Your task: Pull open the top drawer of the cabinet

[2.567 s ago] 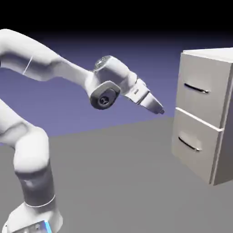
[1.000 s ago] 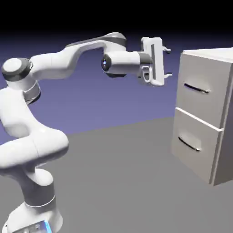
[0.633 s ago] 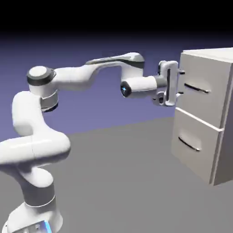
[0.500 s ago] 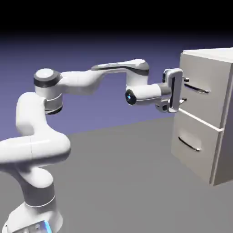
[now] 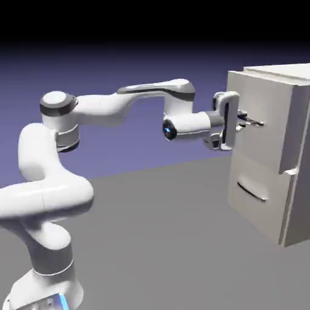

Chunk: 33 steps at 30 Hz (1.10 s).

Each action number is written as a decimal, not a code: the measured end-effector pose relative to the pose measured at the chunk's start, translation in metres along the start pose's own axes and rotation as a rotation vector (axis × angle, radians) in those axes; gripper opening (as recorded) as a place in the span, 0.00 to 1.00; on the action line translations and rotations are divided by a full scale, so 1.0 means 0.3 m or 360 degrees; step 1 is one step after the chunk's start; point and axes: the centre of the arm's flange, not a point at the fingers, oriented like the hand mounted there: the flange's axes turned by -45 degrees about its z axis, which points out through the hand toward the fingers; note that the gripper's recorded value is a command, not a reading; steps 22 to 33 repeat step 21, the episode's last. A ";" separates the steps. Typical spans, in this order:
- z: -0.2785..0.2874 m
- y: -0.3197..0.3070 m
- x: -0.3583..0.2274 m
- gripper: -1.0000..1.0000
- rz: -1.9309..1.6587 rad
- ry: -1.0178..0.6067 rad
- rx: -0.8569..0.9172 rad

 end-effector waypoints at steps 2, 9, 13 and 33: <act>-0.073 0.000 0.000 0.00 0.0000 0.0000 0.0000; -0.336 0.000 0.000 0.00 0.0000 0.0000 0.0000; -0.480 0.000 0.000 0.00 0.0000 0.0000 0.0000; -0.673 -0.001 -0.003 1.00 -0.0002 0.0001 -0.0001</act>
